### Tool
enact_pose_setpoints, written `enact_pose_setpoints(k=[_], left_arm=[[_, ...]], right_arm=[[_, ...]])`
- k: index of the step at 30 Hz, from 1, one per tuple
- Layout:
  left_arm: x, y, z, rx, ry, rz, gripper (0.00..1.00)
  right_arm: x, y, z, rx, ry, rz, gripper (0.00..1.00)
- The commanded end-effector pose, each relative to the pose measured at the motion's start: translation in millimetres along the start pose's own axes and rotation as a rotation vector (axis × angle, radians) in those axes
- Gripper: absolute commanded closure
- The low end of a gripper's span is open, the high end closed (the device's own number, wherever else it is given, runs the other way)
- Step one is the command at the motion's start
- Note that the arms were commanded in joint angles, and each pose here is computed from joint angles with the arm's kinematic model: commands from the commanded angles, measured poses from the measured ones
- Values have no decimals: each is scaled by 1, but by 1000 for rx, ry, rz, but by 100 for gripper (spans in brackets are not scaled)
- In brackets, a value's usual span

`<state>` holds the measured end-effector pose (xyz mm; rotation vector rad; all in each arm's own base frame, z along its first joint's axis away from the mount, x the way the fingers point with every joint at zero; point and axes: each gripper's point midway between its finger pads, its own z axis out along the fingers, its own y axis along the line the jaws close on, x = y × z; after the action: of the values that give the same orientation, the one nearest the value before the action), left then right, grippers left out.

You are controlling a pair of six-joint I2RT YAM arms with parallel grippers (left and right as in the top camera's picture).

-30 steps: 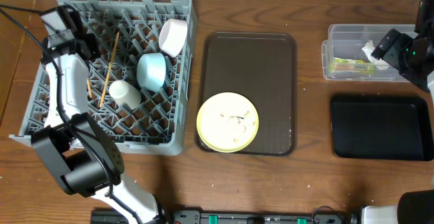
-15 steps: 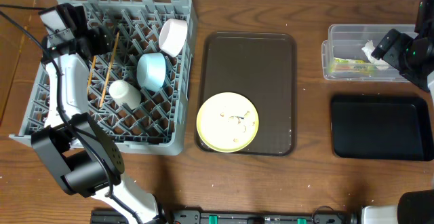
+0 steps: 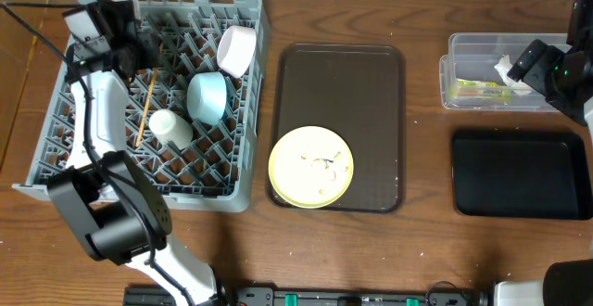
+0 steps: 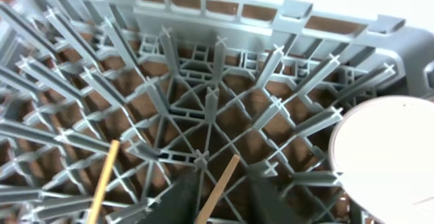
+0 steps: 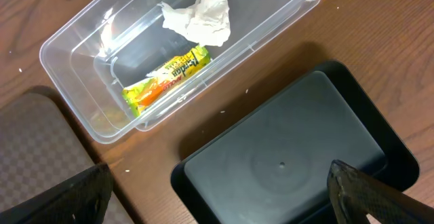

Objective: Sort waste into correct bins and load items into the dishwasher

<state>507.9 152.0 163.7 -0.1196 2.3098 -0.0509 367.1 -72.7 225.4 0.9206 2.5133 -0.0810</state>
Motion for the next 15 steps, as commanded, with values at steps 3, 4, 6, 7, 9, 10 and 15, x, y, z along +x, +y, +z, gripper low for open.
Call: enact_pose_setpoints(k=[3, 4, 6, 7, 9, 10, 15], left_arm=[[19, 0, 23, 30, 49, -5, 92], [19, 0, 24, 31, 49, -5, 92], [19, 0, 24, 33, 49, -5, 92], [19, 0, 24, 33, 49, -5, 92], [19, 0, 24, 33, 50, -5, 92], [19, 0, 23, 33, 49, -5, 92], [6, -2, 6, 29, 21, 1, 93]], right_arm=[[-5, -5, -4, 7, -19, 3, 1], [-5, -5, -4, 7, -19, 3, 1], [-5, -5, -4, 7, -19, 3, 1], [-5, -5, -4, 7, -19, 3, 1], [-5, -5, -4, 7, -19, 3, 1], [-5, -5, -4, 7, -19, 3, 1], [-5, -5, -4, 7, -19, 3, 1]])
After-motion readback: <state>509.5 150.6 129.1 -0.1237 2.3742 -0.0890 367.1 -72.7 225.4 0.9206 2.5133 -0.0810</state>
